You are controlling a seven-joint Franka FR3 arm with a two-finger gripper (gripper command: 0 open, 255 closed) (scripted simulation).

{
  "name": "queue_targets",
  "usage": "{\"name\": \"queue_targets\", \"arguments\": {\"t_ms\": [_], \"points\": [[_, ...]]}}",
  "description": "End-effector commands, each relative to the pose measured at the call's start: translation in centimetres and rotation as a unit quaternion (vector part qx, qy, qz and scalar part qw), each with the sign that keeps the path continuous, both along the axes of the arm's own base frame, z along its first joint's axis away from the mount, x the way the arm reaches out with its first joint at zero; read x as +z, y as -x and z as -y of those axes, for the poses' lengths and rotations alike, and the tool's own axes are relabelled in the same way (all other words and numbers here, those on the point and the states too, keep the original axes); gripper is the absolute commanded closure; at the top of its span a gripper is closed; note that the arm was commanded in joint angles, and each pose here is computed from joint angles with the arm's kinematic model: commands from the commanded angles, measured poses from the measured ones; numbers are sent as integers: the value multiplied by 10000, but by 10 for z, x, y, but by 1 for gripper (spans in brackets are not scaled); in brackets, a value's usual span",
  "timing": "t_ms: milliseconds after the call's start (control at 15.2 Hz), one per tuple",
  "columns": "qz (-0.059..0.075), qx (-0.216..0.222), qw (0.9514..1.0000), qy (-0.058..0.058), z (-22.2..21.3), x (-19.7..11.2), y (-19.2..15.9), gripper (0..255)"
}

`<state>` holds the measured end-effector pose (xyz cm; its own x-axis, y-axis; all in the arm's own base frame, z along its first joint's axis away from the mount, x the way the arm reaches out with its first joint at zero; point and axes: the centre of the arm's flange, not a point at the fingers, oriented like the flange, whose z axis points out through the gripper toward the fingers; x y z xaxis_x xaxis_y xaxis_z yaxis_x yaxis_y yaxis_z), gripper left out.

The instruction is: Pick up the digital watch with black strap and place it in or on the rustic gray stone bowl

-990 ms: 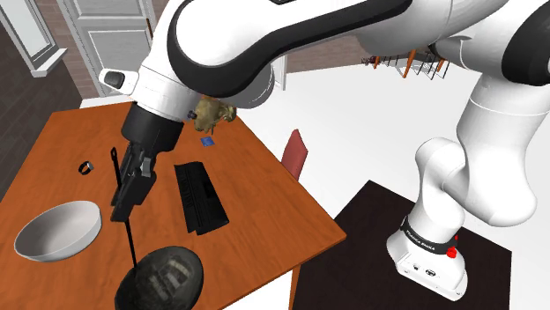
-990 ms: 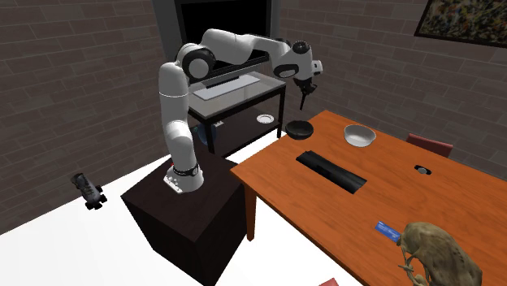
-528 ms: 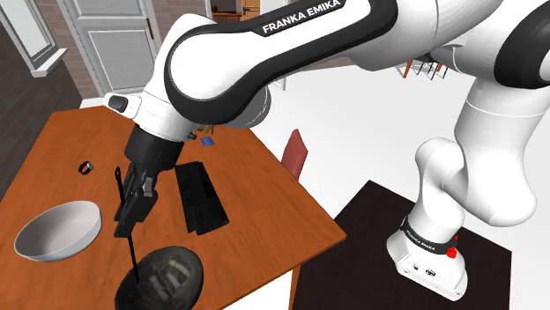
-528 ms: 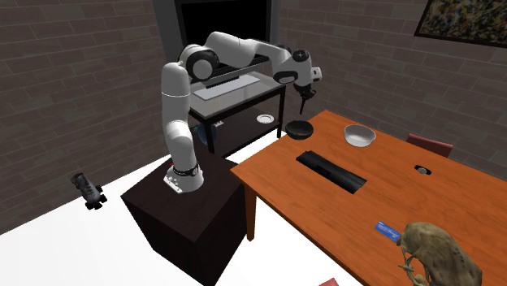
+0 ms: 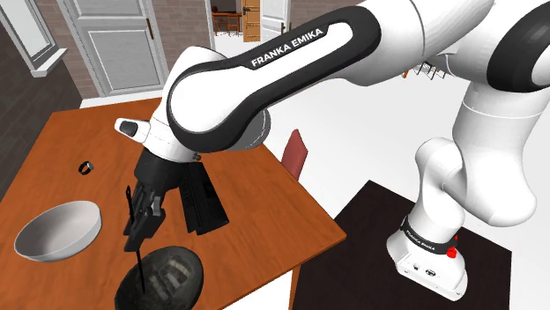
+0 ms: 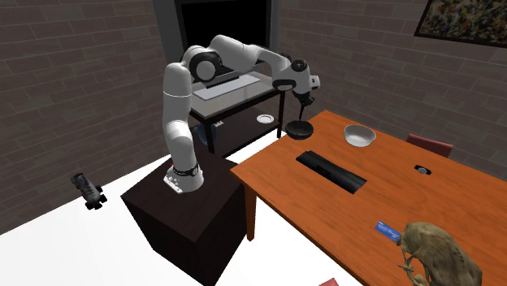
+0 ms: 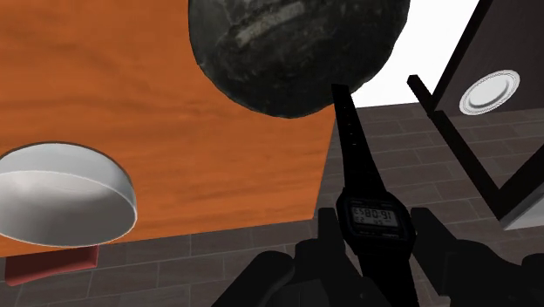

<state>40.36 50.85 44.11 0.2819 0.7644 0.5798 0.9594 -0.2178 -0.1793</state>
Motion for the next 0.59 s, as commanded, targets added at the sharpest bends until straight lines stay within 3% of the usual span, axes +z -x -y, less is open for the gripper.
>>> {"name": "queue_targets", "arguments": {"t_ms": [0,528], "points": [[2,-1,10000,-1,1,-11,-1,255],[2,-1,10000,-1,1,-22,-1,255]]}}
